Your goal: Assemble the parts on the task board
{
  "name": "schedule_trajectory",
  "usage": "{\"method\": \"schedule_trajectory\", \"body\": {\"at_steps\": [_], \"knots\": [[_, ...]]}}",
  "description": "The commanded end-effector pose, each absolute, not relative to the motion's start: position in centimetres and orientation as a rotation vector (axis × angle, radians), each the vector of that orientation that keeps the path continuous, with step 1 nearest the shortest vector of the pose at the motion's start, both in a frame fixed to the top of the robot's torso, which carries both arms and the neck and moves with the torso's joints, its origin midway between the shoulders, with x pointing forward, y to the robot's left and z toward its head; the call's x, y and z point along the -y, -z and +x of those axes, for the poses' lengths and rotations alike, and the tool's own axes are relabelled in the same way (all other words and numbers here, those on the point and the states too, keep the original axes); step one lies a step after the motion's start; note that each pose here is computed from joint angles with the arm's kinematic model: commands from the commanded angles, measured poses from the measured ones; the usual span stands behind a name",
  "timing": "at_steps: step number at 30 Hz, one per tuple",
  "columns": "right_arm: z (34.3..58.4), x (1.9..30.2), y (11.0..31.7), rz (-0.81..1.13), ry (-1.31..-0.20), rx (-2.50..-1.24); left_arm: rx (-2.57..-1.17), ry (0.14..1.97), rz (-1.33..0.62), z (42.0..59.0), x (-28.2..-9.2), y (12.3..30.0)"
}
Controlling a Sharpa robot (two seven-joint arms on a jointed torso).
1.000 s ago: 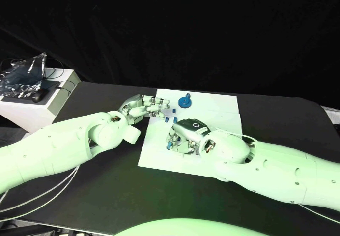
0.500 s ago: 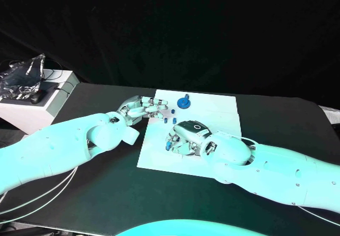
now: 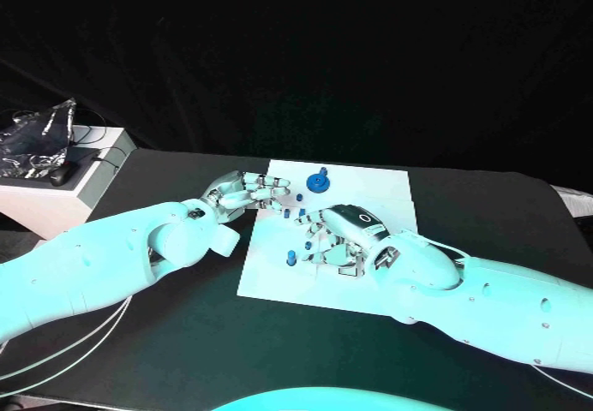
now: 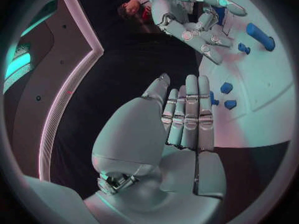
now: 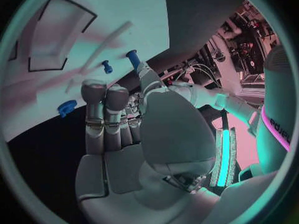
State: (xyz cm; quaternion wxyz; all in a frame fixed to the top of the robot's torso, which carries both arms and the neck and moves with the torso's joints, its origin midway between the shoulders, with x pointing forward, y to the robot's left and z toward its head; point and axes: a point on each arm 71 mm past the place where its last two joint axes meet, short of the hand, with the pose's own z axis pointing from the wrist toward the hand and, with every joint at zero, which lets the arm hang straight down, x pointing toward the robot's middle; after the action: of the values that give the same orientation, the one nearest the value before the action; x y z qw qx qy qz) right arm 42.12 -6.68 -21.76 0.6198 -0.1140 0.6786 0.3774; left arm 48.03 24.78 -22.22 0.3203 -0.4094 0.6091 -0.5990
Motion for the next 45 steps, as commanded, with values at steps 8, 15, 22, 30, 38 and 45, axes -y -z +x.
{"method": "schedule_trajectory", "body": {"at_steps": [8,15,22,30,38,45], "knots": [[43.6,14.6,19.8,0.293,-1.069,-1.619,-1.582,1.594,-1.068,48.0,-24.9,22.0],[43.8,19.6,20.0,0.449,-1.000,-1.765,-1.569,1.589,-1.075,47.8,-25.0,22.3],[42.9,23.5,21.0,0.406,-0.706,-1.951,-1.554,1.577,-1.087,47.5,-25.1,22.8],[42.1,25.0,21.8,0.361,-0.468,-2.061,-1.555,1.581,-1.092,47.2,-24.9,23.2],[41.8,23.5,22.5,0.353,-0.395,-2.096,-1.562,1.592,-1.092,47.1,-24.5,23.2],[42.3,21.9,23.3,0.338,-0.377,-2.120,-1.565,1.596,-1.092,47.0,-24.4,23.2]]}}
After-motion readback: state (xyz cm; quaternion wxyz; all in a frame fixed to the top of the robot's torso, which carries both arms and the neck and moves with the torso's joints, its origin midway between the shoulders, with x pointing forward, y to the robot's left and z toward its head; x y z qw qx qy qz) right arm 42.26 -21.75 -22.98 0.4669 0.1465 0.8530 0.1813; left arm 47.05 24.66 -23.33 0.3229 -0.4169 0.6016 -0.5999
